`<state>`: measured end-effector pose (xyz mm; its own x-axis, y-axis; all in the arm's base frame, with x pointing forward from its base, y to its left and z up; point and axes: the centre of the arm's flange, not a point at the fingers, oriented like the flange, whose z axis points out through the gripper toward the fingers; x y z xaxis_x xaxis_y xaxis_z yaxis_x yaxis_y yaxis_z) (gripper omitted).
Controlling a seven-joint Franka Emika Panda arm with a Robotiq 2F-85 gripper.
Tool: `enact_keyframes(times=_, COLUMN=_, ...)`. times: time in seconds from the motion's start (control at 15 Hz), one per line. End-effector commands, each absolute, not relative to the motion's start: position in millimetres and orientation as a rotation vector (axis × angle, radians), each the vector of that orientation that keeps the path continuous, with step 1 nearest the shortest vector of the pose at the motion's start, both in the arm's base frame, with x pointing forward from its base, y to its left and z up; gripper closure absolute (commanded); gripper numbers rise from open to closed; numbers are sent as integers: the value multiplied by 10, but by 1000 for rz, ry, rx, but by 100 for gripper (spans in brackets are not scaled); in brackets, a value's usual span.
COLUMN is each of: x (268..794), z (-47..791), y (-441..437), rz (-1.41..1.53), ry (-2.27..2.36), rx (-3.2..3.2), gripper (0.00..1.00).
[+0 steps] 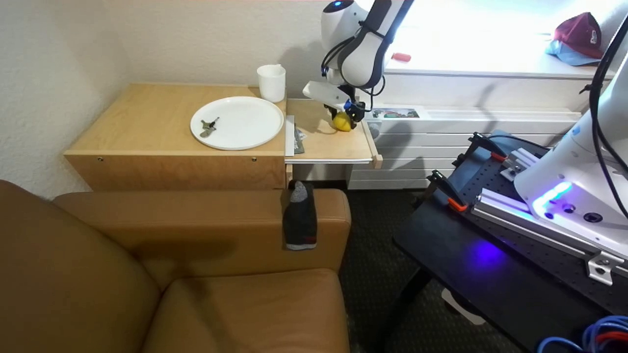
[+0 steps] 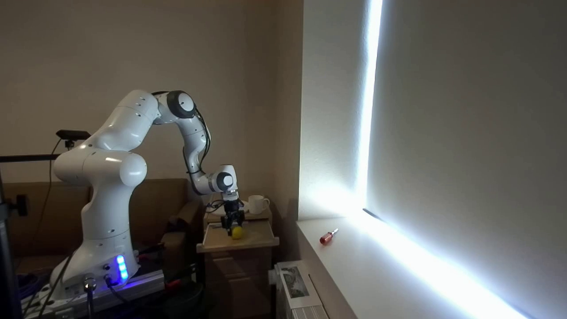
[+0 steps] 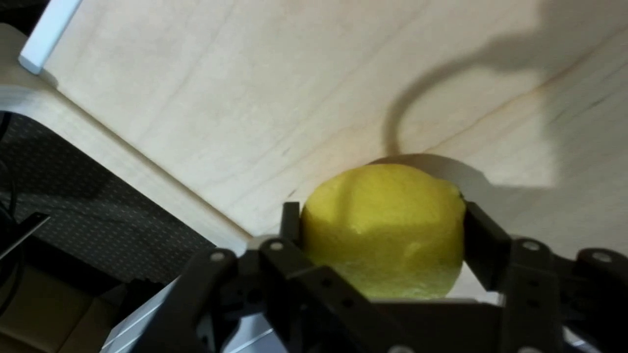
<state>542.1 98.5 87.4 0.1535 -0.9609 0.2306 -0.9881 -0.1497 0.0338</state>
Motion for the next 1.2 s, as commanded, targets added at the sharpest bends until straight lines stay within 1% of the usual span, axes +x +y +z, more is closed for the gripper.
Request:
enact_keyframes(times=0.0, x=5299, z=1267, y=1136, rz=192, ry=-1837, rx=2405, gripper=47)
enact_keyframes(times=0.27, x=5236, z=1961, y=1545, rz=270, ry=-1651, rx=2641, gripper=47)
enact_keyframes(times=0.47, x=5252, z=2537, y=2100, rz=367, ry=-1646, rx=2758, gripper=47)
enact_keyframes(times=0.53, x=5224, z=2702, y=2224, rz=354, ry=-1621, rx=2813, gripper=47)
enact_keyframes(times=0.6, x=5139, z=2821, y=2301, rz=360, ry=-1578, rx=2871, gripper=47)
enact_keyframes(times=0.67, x=5327, z=2592, y=2252, rz=377, ry=-1631, rx=2794, gripper=47)
enact_keyframes(times=0.73, x=5285, z=2706, y=2359, rz=382, ry=-1626, rx=2819, gripper=22)
enact_keyframes(times=0.87, x=5281, z=2687, y=2355, rz=376, ry=-1631, rx=2813, gripper=22)
enact_keyframes(times=0.93, x=5294, z=2637, y=2311, rz=369, ry=-1637, rx=2801, gripper=47)
enact_keyframes(times=1.13, x=5522, z=2308, y=2566, rz=377, ry=-1630, rx=2770, gripper=47)
